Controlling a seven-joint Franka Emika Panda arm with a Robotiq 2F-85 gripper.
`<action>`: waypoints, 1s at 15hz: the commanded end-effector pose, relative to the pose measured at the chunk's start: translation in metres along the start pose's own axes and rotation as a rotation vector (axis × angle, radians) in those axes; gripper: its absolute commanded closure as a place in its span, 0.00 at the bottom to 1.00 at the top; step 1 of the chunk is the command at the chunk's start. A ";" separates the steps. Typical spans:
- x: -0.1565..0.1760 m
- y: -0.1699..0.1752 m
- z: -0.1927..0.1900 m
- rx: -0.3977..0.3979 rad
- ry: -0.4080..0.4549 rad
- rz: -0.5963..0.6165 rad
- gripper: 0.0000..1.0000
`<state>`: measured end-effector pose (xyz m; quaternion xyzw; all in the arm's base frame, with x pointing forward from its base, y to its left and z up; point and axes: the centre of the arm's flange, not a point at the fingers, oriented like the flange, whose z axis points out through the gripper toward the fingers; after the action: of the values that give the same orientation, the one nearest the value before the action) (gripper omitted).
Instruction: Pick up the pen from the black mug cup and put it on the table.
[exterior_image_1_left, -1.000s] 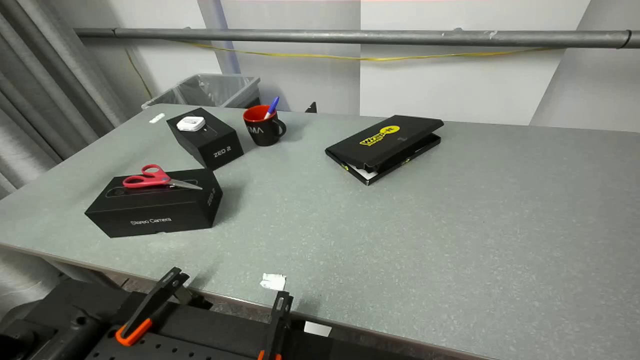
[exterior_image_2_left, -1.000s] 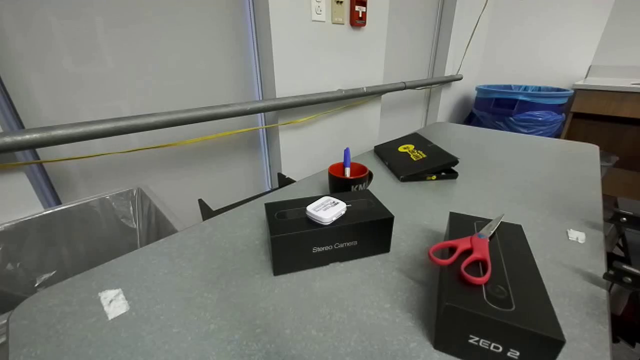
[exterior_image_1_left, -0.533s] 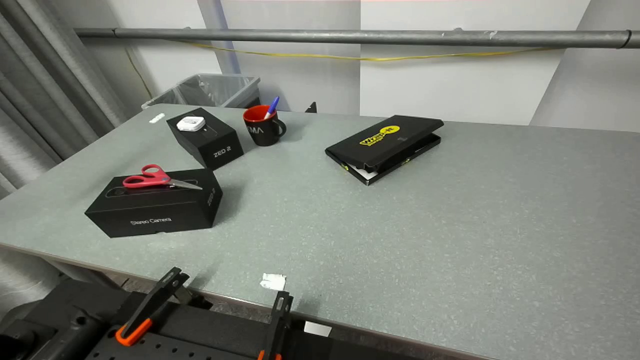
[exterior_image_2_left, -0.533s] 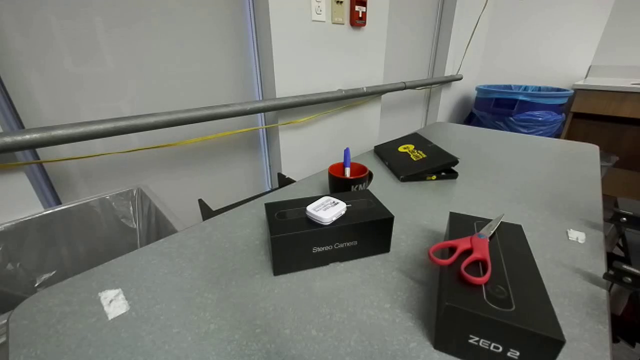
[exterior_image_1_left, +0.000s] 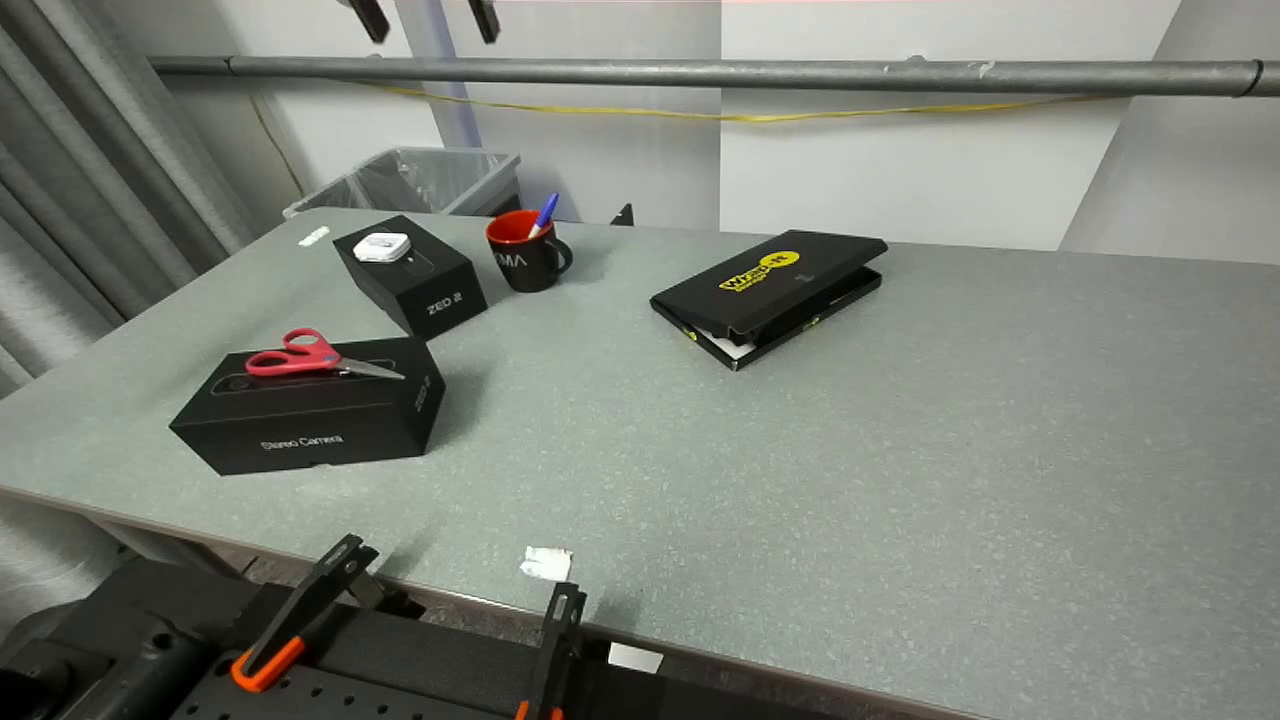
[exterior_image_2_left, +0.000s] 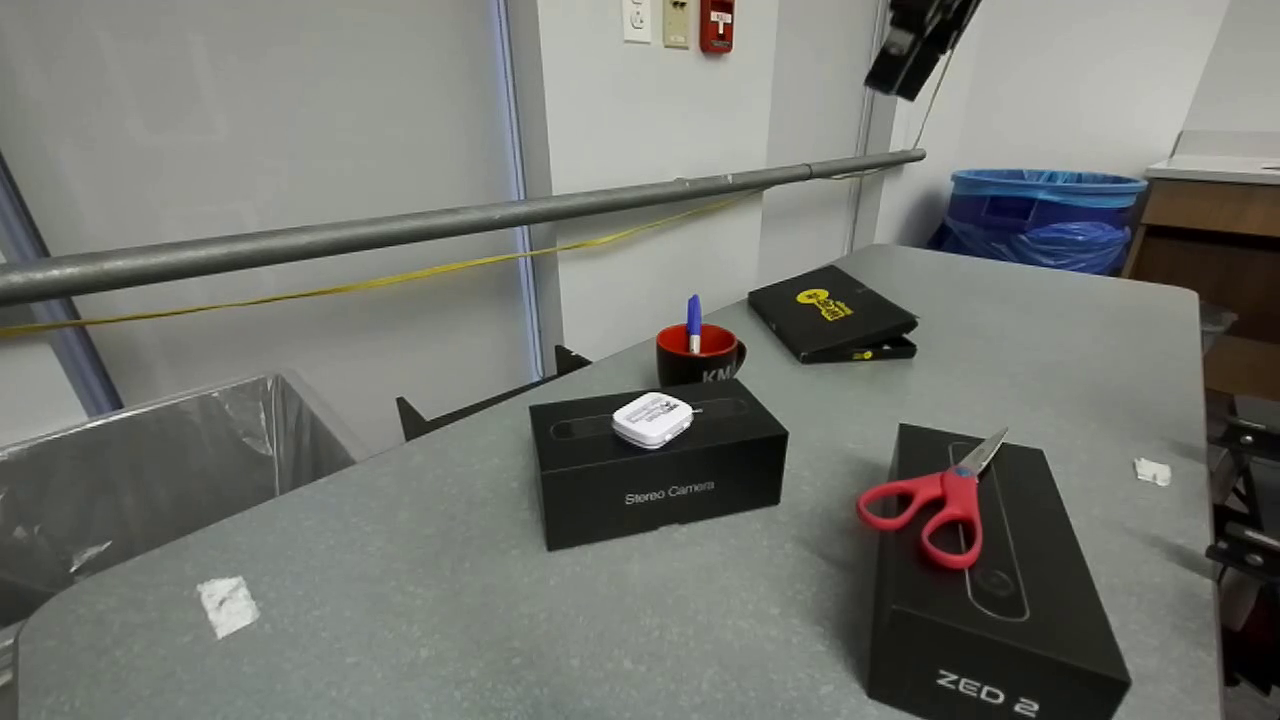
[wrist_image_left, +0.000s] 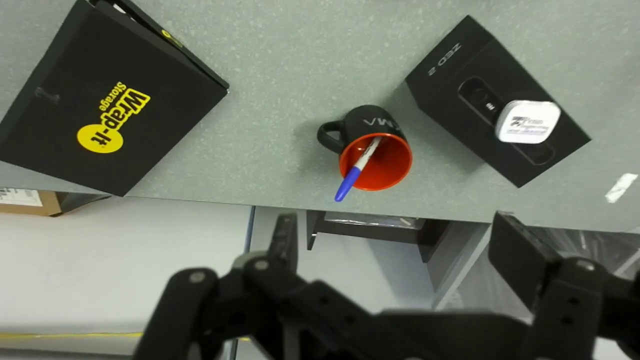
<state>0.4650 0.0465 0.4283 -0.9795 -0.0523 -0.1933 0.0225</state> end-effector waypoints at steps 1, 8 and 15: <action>0.042 0.017 0.060 -0.029 -0.014 0.076 0.00; 0.031 0.019 0.064 -0.008 -0.037 0.062 0.00; 0.044 0.015 0.156 -0.101 -0.009 0.158 0.00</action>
<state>0.5327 0.0363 0.3373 -0.9842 0.0091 -0.1767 0.0017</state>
